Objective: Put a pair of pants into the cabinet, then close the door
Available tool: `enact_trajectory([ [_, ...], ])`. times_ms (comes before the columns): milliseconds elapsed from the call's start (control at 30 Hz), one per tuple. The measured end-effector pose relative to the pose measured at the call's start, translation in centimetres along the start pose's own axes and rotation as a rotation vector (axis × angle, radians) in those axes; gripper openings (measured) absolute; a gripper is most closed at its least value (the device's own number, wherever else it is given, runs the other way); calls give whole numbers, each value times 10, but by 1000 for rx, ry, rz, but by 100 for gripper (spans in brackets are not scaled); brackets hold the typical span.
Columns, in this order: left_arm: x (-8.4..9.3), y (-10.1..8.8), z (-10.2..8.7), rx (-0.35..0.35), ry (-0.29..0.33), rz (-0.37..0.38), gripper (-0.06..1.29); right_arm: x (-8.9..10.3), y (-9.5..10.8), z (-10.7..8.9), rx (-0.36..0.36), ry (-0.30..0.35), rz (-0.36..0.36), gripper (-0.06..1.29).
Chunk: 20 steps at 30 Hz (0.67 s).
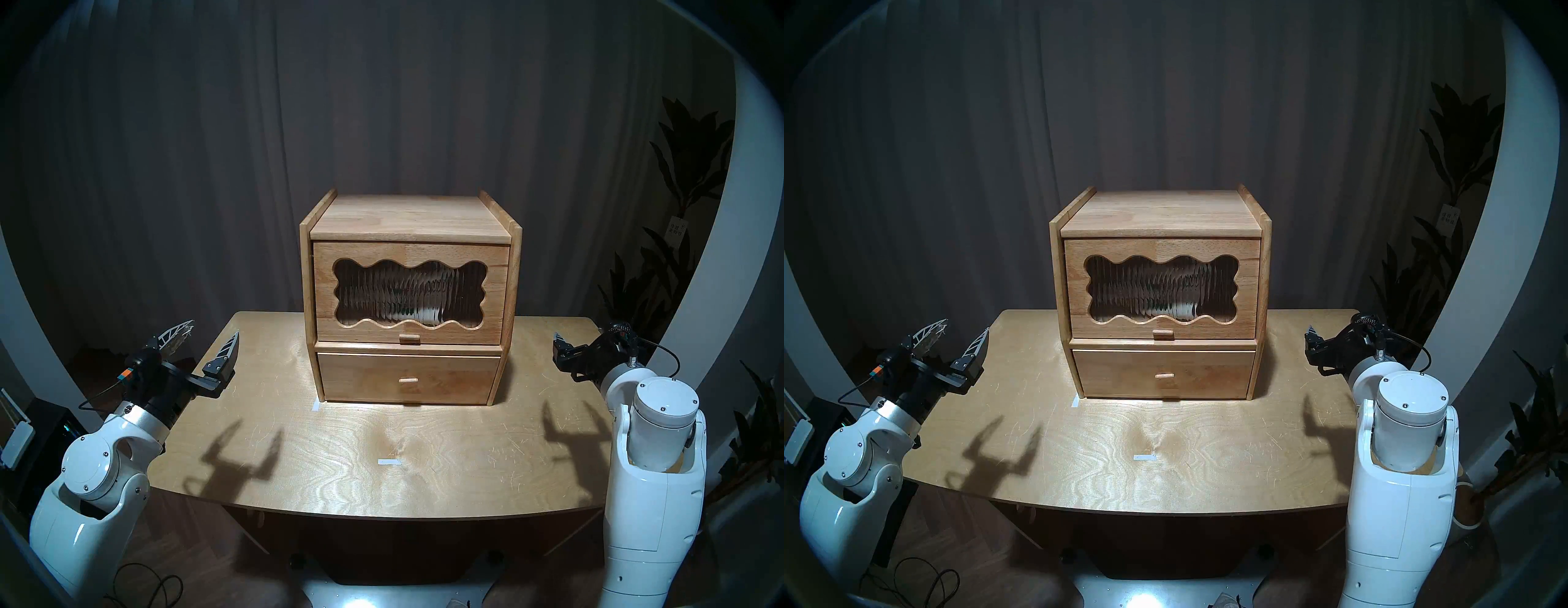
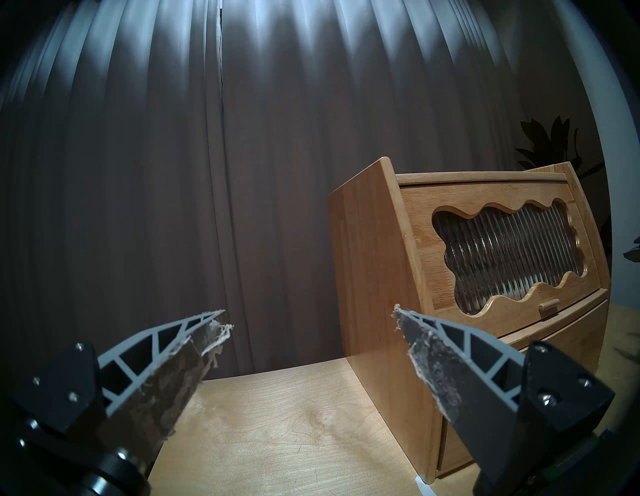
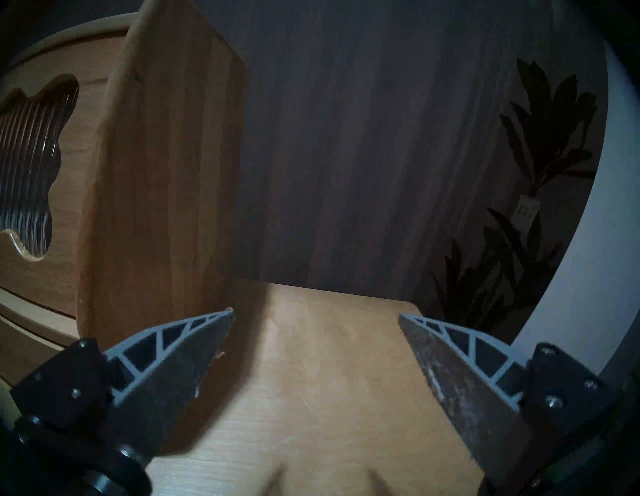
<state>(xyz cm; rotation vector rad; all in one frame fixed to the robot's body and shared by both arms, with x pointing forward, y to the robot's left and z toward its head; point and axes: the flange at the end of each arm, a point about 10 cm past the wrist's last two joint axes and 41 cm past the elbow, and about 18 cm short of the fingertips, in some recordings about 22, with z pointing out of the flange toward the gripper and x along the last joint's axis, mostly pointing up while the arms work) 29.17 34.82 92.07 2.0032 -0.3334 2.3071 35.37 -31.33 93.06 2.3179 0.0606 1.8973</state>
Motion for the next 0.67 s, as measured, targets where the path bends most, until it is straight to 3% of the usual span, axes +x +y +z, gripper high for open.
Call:
enact_trajectory([
  [367,0,0,0,-1,0,0,125,29,-4,21,149,147,161,125],
  [667,0,0,0,-1,1,0,125,51,16,29,175,274,230,125],
])
